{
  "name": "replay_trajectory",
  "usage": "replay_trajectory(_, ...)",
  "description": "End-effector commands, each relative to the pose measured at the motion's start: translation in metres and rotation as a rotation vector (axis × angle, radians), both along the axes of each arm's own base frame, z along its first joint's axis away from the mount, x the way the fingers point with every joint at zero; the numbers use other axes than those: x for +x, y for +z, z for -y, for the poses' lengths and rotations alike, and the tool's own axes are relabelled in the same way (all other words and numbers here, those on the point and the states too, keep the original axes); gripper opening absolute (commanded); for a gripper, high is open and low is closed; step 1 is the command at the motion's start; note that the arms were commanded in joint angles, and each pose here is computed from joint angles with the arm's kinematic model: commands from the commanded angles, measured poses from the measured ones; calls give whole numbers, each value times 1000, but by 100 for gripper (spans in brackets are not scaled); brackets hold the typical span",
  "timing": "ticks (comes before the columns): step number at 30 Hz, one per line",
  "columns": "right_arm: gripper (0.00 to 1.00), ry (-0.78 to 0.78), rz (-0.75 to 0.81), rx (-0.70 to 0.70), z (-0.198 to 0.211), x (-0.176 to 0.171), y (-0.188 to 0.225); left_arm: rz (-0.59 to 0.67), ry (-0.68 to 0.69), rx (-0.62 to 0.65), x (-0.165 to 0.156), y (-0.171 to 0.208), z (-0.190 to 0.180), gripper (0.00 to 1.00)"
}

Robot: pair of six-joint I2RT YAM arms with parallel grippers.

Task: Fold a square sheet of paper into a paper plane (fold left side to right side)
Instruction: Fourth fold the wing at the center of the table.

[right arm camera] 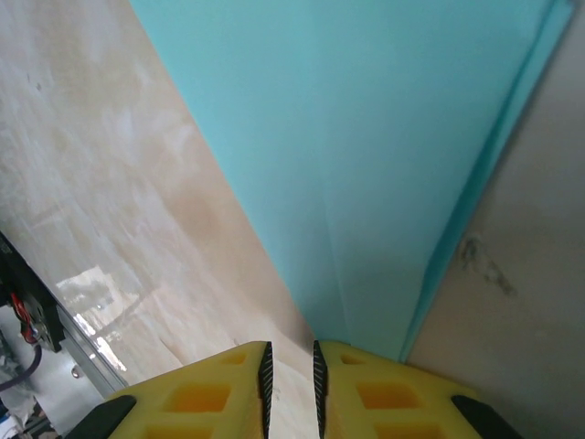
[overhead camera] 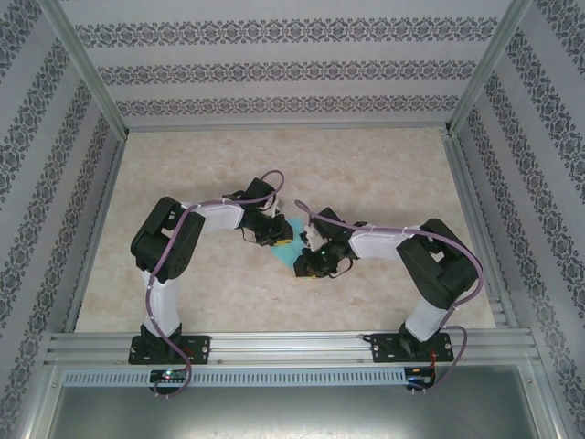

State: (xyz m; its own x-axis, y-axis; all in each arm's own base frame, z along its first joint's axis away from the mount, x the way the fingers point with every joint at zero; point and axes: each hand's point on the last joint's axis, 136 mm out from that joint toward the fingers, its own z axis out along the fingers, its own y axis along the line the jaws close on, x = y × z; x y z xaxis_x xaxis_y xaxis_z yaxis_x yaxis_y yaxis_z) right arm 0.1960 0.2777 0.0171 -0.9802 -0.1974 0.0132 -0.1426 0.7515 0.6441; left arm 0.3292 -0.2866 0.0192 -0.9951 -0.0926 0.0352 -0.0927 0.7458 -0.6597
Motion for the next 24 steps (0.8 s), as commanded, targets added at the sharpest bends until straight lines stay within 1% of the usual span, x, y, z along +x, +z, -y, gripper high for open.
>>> replay_trajectory(1, 22, 15, -124, -115, 27, -39, -18, -95, -7, 149, -25, -36, -22, 20)
replay_trajectory(5, 22, 11, -130, -115, 32, -45, -17, -94, -8, 148, -25, -36, -22, 19)
replay_trajectory(6, 21, 8, -127, -98, 30, -45, -14, -93, -5, 147, -24, -36, -21, 19)
replay_trajectory(10, 16, 7, -61, 8, 16, -35, 19, -95, -4, 140, -24, -35, -20, 19)
replay_trajectory(13, 8, -6, 5, 120, 6, -20, 50, -93, -4, 137, -24, -34, -20, 19)
replay_trajectory(15, 8, -39, 36, 168, 2, -5, 58, -93, -4, 136, -24, -34, -20, 19)
replay_trajectory(17, 6, -58, 28, 165, 0, 6, 53, -93, -5, 135, -24, -34, -19, 20)
replay_trajectory(20, 3, -72, 8, 108, -2, 19, 34, -91, -4, 134, -24, -33, -19, 19)
replay_trajectory(24, 2, -107, 3, 60, -2, 31, 13, -90, -5, 135, -24, -34, -19, 19)
